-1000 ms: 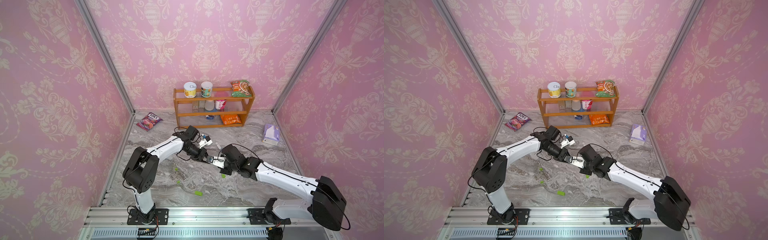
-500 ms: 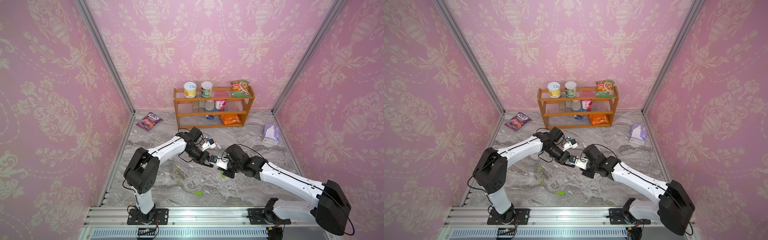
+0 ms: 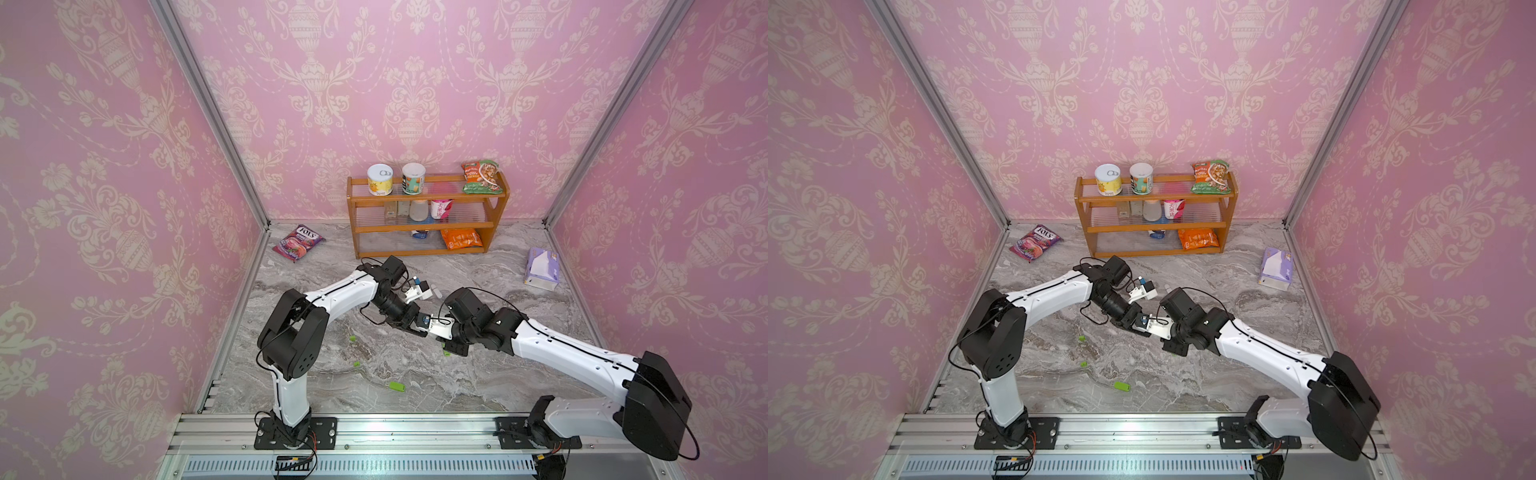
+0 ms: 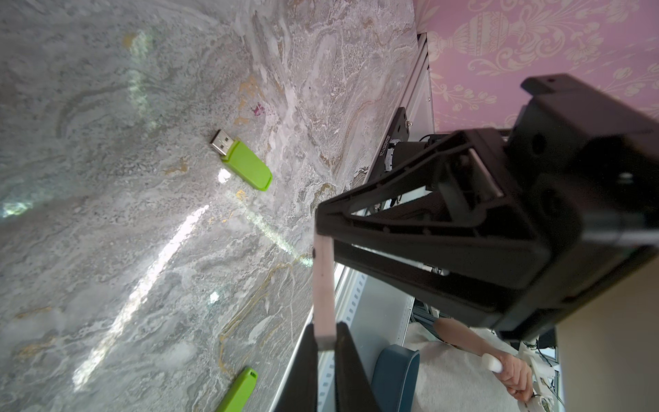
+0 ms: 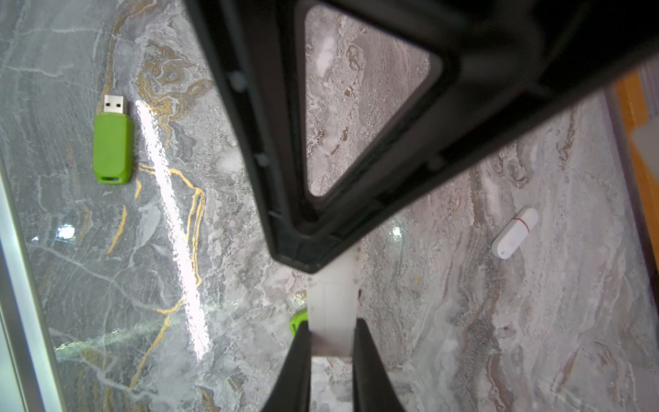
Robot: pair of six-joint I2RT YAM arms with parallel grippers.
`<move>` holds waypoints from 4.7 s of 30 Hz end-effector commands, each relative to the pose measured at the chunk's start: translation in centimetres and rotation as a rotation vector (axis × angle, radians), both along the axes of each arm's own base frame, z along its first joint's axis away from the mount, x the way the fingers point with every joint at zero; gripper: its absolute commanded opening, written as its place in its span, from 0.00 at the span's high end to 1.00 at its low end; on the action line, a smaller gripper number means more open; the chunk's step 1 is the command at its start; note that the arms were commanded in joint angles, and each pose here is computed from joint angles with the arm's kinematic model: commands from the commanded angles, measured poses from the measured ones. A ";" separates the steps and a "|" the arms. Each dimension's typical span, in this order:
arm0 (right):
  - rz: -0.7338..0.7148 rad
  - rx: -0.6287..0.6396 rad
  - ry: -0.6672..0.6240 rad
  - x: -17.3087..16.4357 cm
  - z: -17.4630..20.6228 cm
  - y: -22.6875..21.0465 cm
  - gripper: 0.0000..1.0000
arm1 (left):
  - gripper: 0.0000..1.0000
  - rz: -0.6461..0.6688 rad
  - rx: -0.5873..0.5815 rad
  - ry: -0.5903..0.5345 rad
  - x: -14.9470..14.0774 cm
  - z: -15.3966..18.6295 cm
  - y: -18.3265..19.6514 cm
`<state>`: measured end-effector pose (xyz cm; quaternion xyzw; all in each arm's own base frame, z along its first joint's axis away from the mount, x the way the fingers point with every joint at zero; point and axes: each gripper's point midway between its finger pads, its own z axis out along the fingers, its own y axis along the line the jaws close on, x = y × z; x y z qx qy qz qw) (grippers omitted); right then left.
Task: Close the usb drive cover
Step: Close the cover of the USB drive, then place the USB drive at the center of the board, then pick up the cover from the center of the board.
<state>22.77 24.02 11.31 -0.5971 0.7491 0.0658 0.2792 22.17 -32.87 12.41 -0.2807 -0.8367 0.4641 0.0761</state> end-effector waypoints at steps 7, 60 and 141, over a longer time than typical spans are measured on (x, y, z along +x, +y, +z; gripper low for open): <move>0.297 0.731 -0.543 1.5 23.3 11.9 1.00 | 1.00 -0.071 -0.095 -0.112 -0.3 0.3 -3.9; -1.106 0.331 0.093 19.9 -6.8 -8.1 1.00 | 0.70 1.001 -0.050 -0.560 16.6 9.5 17.4; -0.173 0.474 0.090 9.0 0.5 10.3 0.37 | 0.66 1.675 0.080 0.528 5.0 -2.7 25.3</move>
